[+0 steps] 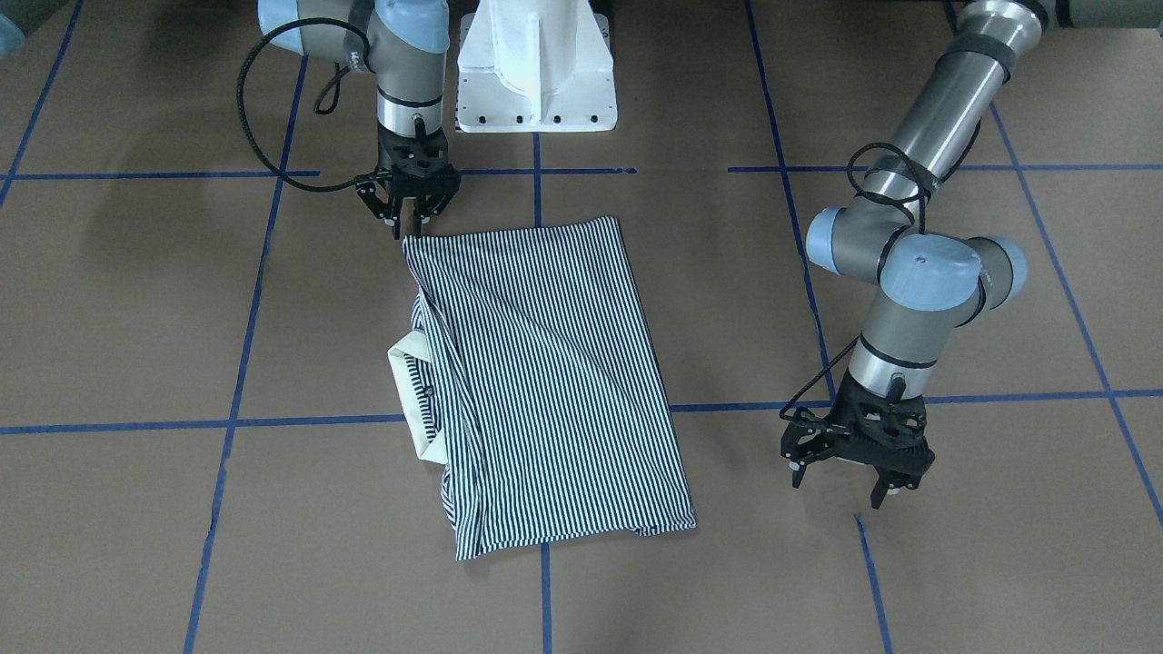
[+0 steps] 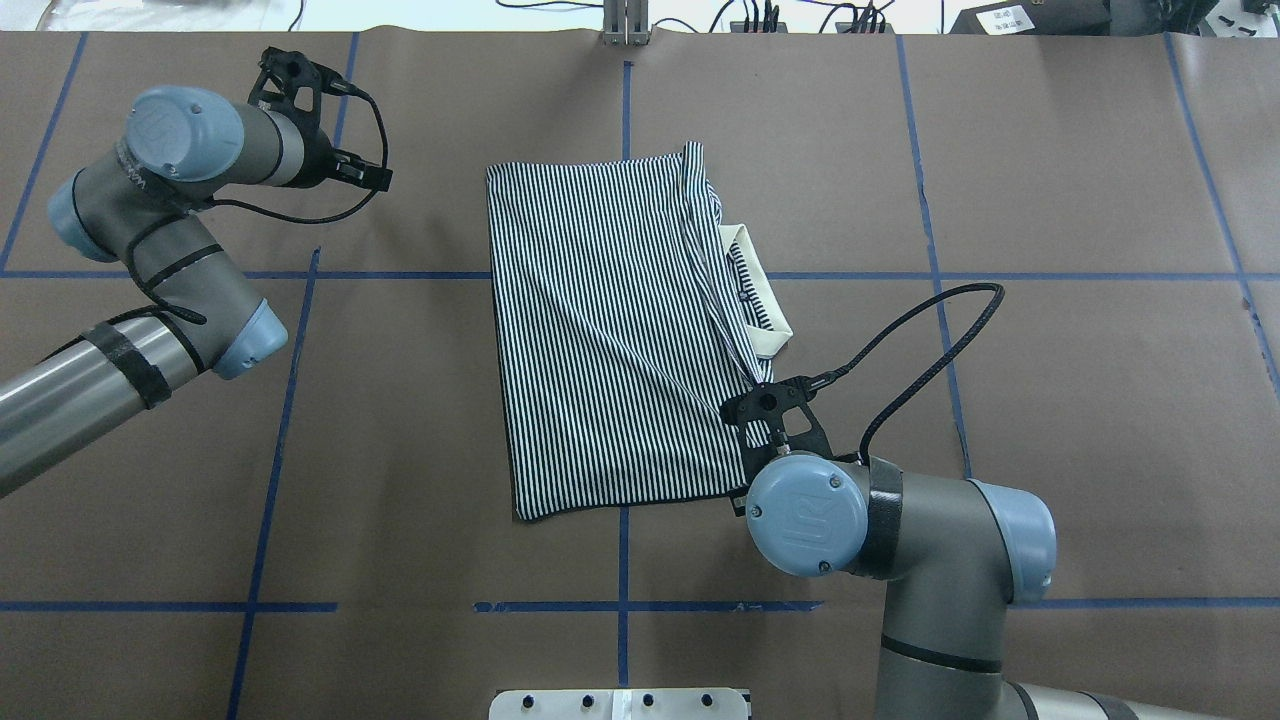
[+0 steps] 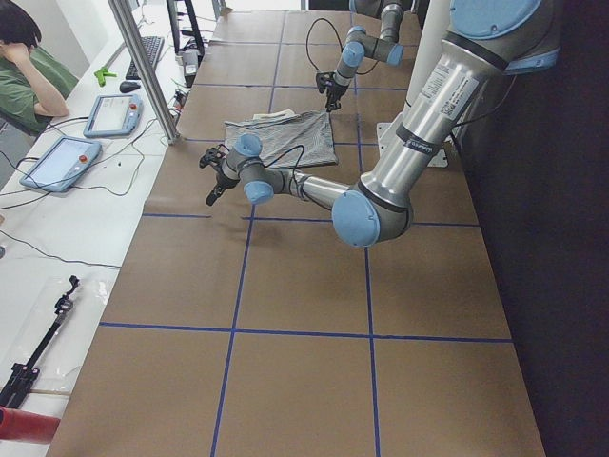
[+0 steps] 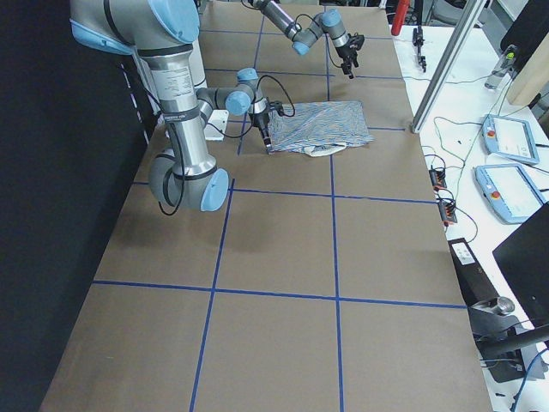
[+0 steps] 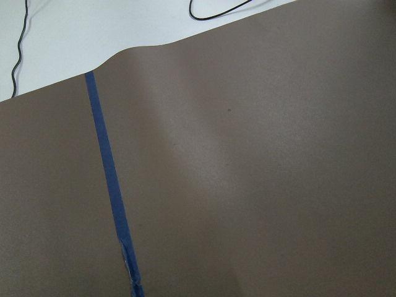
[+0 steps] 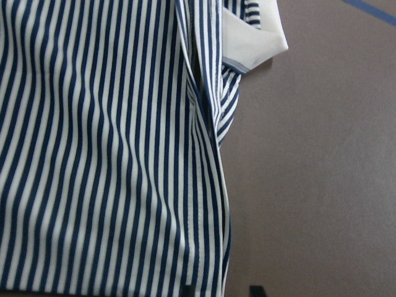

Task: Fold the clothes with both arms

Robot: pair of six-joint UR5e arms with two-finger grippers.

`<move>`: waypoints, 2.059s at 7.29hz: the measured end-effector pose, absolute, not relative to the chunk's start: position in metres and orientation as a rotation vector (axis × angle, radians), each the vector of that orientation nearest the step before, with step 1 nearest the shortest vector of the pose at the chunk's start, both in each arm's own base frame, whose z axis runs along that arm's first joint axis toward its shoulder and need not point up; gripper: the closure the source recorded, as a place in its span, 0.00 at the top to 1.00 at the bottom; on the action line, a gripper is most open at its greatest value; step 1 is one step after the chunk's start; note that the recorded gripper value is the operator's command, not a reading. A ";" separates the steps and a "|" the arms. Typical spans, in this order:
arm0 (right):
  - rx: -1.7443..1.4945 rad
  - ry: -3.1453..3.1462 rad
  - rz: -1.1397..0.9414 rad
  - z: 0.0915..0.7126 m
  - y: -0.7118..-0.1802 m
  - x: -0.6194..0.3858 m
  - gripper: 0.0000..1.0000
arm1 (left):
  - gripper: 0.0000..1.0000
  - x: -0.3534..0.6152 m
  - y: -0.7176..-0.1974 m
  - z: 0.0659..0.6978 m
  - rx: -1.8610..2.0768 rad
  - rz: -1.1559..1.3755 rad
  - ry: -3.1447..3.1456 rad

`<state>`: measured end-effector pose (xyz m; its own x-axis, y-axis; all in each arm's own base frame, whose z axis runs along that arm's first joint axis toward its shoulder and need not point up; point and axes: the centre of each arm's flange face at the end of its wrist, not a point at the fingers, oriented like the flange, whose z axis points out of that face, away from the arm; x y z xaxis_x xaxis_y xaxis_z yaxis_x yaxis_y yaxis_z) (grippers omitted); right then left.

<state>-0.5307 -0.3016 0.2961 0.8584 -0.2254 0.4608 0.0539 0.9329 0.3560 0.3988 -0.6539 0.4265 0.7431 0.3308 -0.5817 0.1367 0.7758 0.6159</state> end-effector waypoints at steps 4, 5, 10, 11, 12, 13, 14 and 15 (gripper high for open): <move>0.352 -0.483 -0.057 0.268 -0.402 -0.547 1.00 | 1.00 0.402 -0.650 0.425 0.665 0.141 0.772; 0.347 -0.462 -0.050 0.265 -0.424 -0.558 1.00 | 1.00 0.403 -0.650 0.424 0.661 0.144 0.777; 0.303 -0.398 -0.065 0.286 -0.449 -0.575 1.00 | 1.00 0.403 -0.648 0.426 0.652 0.150 0.784; 0.295 -0.389 -0.073 0.290 -0.455 -0.571 1.00 | 1.00 0.403 -0.648 0.426 0.652 0.151 0.784; 0.279 -0.376 -0.086 0.299 -0.466 -0.563 1.00 | 1.00 0.403 -0.648 0.426 0.652 0.151 0.784; 0.262 -0.363 -0.102 0.310 -0.480 -0.549 1.00 | 1.00 0.403 -0.648 0.426 0.652 0.151 0.784; 0.249 -0.349 -0.117 0.324 -0.493 -0.533 1.00 | 1.00 0.403 -0.648 0.426 0.652 0.151 0.784; 0.243 -0.336 -0.123 0.336 -0.503 -0.517 1.00 | 1.00 0.403 -0.648 0.426 0.652 0.152 0.784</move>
